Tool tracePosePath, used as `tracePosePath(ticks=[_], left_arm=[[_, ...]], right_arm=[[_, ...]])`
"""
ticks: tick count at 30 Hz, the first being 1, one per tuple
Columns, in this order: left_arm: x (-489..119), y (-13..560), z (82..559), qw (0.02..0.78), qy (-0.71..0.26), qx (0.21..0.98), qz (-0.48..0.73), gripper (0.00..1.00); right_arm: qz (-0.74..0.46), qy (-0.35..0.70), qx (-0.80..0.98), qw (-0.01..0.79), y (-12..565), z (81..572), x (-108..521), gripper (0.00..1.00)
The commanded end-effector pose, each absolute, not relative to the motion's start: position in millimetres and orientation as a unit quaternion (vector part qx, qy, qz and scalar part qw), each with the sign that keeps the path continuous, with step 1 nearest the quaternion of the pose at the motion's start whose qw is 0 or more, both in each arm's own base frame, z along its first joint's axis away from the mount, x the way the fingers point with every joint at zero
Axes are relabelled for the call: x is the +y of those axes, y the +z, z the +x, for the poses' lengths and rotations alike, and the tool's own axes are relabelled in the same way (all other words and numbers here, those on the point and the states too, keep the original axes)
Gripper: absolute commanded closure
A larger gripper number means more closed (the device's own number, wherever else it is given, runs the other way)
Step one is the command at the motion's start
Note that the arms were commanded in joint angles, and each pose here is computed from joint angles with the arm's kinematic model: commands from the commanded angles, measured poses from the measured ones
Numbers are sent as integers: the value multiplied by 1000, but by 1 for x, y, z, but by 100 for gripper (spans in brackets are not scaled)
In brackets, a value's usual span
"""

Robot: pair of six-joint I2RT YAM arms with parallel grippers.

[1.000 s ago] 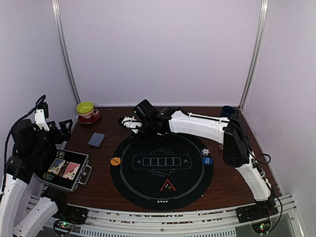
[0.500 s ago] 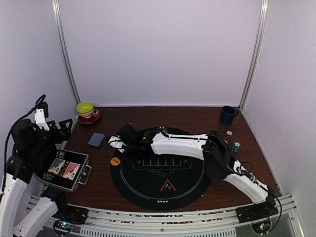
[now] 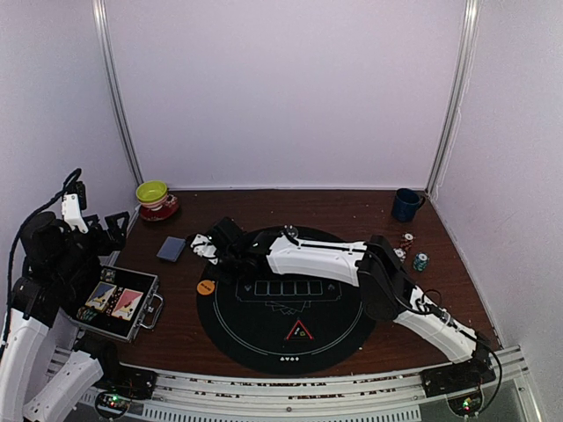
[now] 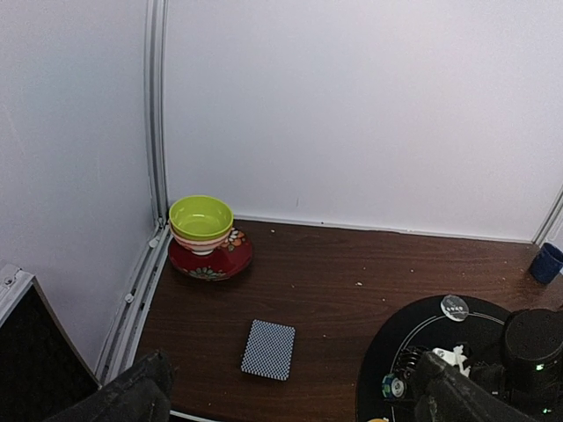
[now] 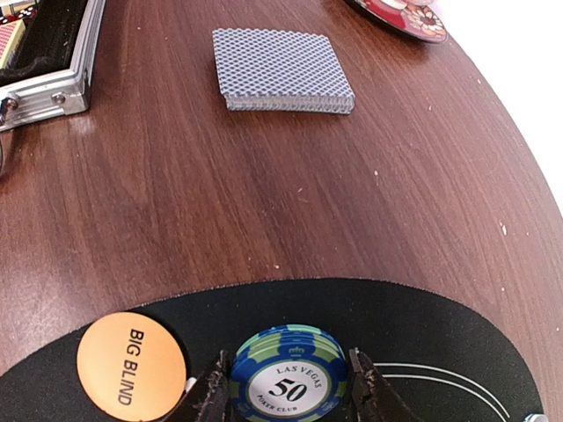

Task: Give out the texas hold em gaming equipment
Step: Place the poker chips pile in the big blind area.

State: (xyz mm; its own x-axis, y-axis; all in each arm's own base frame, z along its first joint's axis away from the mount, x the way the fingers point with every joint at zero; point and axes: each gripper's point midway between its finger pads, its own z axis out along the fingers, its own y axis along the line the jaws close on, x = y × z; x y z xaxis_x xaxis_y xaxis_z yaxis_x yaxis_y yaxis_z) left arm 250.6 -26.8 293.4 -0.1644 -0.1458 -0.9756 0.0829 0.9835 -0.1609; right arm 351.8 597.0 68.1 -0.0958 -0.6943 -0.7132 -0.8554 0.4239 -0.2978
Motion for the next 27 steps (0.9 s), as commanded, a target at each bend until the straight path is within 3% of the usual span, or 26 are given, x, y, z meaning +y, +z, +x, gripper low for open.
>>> tracePosePath(ticks=[1,27], left_arm=[[-23,300,253,660,-82,746,-23,2],[-23,300,253,660,-80,746,-24,2]], right_arm=[[-523,99,725,436,72,358,606,63],[-534,102,734,406,43,353,607,57]])
